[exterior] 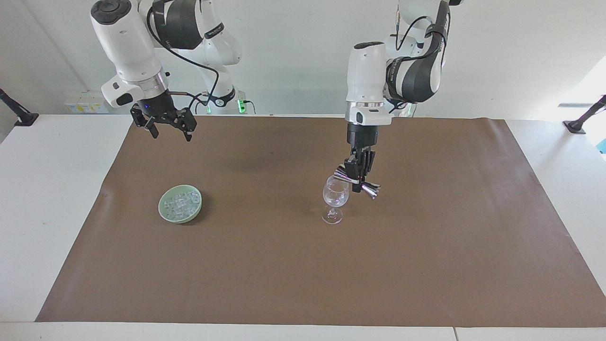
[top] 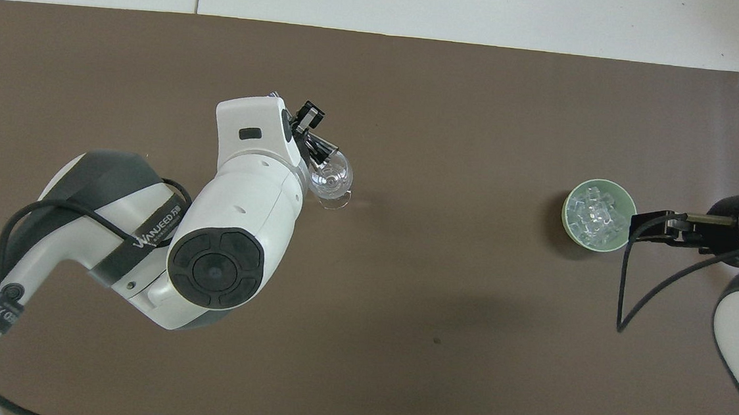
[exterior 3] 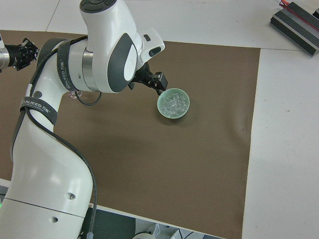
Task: Pour wine and add ice with both arms
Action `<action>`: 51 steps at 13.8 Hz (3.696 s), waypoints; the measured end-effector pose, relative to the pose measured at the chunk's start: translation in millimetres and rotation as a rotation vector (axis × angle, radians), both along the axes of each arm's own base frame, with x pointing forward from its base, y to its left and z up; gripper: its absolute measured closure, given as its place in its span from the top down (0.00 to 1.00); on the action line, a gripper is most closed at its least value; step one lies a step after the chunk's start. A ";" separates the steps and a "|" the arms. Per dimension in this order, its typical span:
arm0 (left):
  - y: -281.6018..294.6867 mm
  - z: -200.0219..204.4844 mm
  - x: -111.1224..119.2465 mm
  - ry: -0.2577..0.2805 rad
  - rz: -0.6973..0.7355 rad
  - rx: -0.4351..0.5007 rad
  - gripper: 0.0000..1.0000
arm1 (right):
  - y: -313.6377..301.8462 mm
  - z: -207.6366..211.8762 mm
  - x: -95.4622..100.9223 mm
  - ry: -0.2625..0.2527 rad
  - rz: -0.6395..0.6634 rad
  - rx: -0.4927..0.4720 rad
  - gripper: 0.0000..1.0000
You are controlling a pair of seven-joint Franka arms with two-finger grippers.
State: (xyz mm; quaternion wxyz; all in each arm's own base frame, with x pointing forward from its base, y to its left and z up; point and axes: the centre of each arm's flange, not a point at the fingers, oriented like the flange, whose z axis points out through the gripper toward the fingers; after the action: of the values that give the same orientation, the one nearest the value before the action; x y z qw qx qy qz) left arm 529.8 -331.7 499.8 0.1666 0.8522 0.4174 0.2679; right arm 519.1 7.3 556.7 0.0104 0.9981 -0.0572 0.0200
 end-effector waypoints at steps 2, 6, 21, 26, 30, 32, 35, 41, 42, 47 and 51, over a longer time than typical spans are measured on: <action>13.0 -0.7 8.2 0.019 0.040 -0.029 0.21 | -5.9 -16.4 -1.5 -0.005 0.011 -0.001 1.00; 22.5 -1.8 14.4 0.102 0.131 -0.166 0.21 | -21.6 -54.7 2.5 -0.045 0.025 -0.002 1.00; 166.7 -25.8 54.5 0.432 -0.137 -0.400 0.21 | -32.5 -140.1 29.7 -0.093 0.022 0.013 1.00; 228.4 -28.0 58.2 0.476 -0.167 -0.467 0.21 | -42.7 -171.5 34.0 -0.090 0.019 0.018 1.00; 295.3 -27.1 66.7 0.472 -0.071 -0.631 0.21 | -49.9 -198.7 42.0 -0.097 0.026 0.023 1.00; 317.1 -25.7 72.6 0.464 -0.034 -0.703 0.21 | -50.1 -202.8 43.9 -0.104 0.026 0.024 1.00; 327.2 -39.1 80.9 0.469 0.008 -0.799 0.21 | -50.1 -203.5 45.2 -0.114 0.026 0.023 1.00; 374.9 -78.6 105.3 0.497 0.159 -1.120 0.21 | -48.8 -206.2 46.7 -0.120 0.029 0.024 0.99; 382.7 -88.6 106.9 0.498 0.188 -1.163 0.21 | -48.3 -207.3 46.8 -0.118 0.030 0.024 0.98; 420.3 -145.1 105.6 0.501 0.341 -1.358 0.21 | -46.6 -222.8 51.3 -0.128 0.034 0.028 0.92; 421.9 -179.5 94.5 0.499 0.447 -1.476 0.21 | -46.4 -225.7 51.9 -0.127 0.035 0.028 0.78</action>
State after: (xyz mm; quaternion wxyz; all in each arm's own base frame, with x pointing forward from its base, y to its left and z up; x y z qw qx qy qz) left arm 624.4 90.2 320.3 0.5303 0.4538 0.6720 -0.2477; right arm 571.0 -39.1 331.0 -0.0075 0.9957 -0.0405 0.0825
